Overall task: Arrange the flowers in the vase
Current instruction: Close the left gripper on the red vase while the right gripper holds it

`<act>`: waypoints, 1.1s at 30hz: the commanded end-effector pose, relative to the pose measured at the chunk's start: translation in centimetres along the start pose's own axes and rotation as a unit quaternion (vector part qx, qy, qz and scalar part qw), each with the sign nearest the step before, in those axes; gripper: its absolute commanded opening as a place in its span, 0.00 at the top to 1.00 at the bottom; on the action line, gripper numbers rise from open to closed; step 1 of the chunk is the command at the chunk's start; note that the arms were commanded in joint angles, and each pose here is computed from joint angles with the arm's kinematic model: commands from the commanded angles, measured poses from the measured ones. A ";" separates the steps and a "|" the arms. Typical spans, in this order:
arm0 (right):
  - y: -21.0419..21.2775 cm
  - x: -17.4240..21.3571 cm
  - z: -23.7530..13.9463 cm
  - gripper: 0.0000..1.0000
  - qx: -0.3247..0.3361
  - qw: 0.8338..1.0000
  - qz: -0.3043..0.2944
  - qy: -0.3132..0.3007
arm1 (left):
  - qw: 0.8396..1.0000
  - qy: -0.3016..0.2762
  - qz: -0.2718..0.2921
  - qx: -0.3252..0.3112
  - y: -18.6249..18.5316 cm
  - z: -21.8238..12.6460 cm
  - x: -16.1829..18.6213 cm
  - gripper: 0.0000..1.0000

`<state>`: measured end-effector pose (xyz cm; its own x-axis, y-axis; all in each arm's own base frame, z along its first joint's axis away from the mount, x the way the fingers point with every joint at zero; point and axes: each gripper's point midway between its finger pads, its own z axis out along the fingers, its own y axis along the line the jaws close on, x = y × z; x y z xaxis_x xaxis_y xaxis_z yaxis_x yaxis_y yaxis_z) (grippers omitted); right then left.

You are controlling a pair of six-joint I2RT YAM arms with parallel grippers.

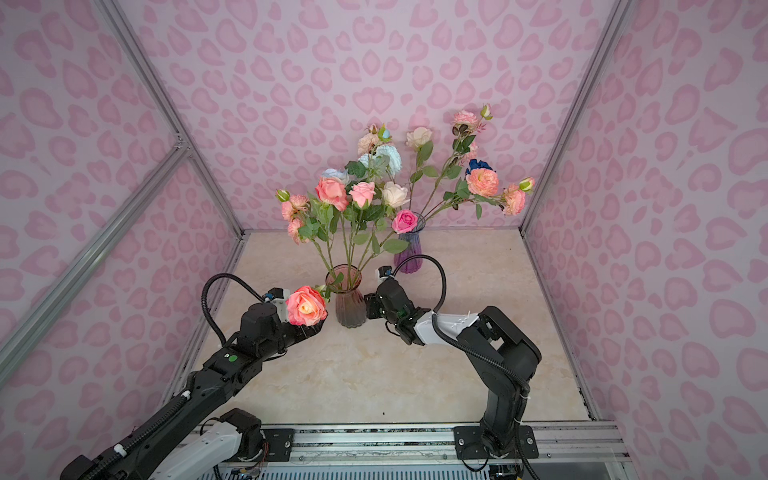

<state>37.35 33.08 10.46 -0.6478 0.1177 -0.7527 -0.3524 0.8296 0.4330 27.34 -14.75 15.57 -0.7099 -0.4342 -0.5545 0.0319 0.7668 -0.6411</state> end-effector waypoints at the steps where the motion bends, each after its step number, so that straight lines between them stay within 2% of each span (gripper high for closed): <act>1: 1.0 -1.0 0.6 0.68 -0.018 1.000 -0.005 -0.016 | 1.000 -0.003 0.014 0.021 -1.0 0.3 -0.5 0.09; 10: 1.4 -0.7 2.2 0.68 -0.024 1.000 -0.008 -0.007 | 1.000 0.003 0.023 0.019 -0.6 1.0 0.0 0.08; 17: 2.0 -1.5 2.7 0.68 -0.027 1.000 -0.004 -0.015 | 0.998 0.023 0.050 0.017 -0.6 1.9 1.3 0.09; 24: 0.3 -2.5 0.6 0.64 -0.005 1.000 0.002 -0.021 | 0.996 0.020 0.086 0.006 -0.8 3.6 2.5 0.03; 28: -0.4 -2.1 -1.0 0.59 0.004 1.000 0.000 -0.014 | 0.994 -0.003 0.113 0.007 -2.0 4.1 1.5 0.00; 33: 0.0 -2.1 -2.8 0.58 -0.005 1.000 -0.001 -0.010 | 0.991 -0.023 0.130 0.000 -3.0 5.1 -0.1 0.00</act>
<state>37.45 31.58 13.45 -0.6252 0.1380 -0.7681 -0.3571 0.8245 0.4389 29.36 -19.19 13.19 -0.7081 -0.2381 -0.6648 0.1834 0.8471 -0.4987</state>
